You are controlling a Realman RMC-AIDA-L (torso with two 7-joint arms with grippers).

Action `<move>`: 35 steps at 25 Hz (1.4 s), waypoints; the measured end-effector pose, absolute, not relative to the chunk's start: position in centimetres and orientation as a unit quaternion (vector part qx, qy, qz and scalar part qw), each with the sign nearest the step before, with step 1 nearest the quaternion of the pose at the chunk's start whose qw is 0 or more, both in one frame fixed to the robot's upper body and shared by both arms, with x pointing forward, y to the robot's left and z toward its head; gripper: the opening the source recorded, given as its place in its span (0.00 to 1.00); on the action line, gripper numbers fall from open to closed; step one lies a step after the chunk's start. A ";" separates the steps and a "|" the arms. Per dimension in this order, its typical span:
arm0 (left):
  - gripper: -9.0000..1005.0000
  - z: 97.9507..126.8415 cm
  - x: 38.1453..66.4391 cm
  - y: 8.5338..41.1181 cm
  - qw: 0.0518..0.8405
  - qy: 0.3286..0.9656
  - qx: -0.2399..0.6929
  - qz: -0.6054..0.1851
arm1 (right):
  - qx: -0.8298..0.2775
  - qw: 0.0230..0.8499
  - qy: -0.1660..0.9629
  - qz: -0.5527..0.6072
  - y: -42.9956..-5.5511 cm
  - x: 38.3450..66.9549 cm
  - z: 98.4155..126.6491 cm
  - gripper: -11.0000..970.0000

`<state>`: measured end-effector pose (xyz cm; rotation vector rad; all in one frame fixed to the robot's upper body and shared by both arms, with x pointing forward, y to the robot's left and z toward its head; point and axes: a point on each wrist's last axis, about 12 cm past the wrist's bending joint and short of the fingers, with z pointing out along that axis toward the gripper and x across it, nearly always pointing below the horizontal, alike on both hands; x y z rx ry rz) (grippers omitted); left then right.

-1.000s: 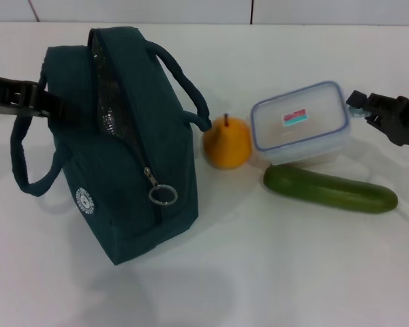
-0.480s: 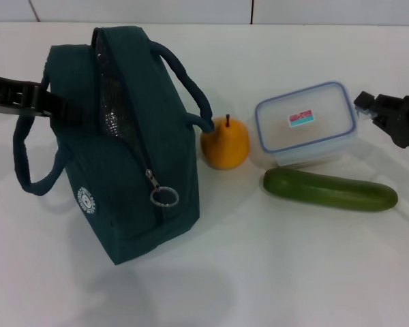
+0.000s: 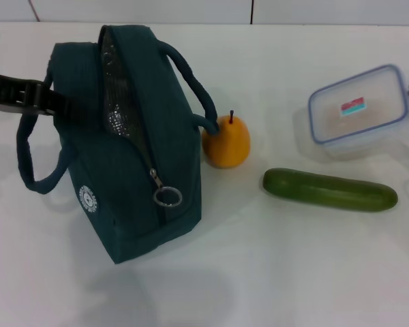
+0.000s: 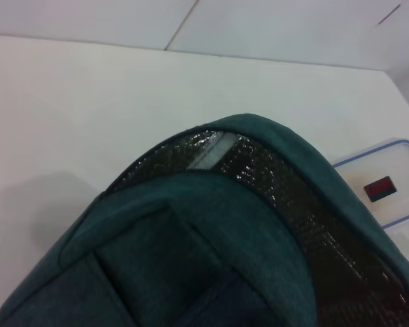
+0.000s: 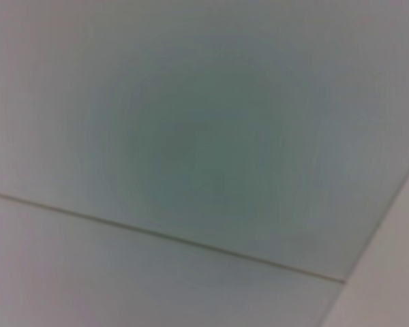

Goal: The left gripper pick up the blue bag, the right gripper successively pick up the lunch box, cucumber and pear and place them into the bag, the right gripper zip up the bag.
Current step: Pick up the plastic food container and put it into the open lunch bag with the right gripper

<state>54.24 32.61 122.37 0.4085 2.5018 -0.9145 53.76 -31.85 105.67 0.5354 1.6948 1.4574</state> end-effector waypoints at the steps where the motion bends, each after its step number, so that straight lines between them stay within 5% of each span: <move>1: 0.05 122.4 54.2 32.5 0.223 0.904 0.149 -0.334 | 0.217 0.412 0.665 0.583 -32.1 53.6 105.8 0.11; 17: 0.05 123.5 54.3 32.6 0.233 0.891 0.149 -0.360 | 0.205 0.424 0.568 0.675 -31.9 53.0 108.5 0.12; 35: 0.05 123.4 54.3 32.4 0.222 0.891 0.154 -0.364 | 0.048 0.338 0.491 0.801 -21.2 59.0 115.9 0.14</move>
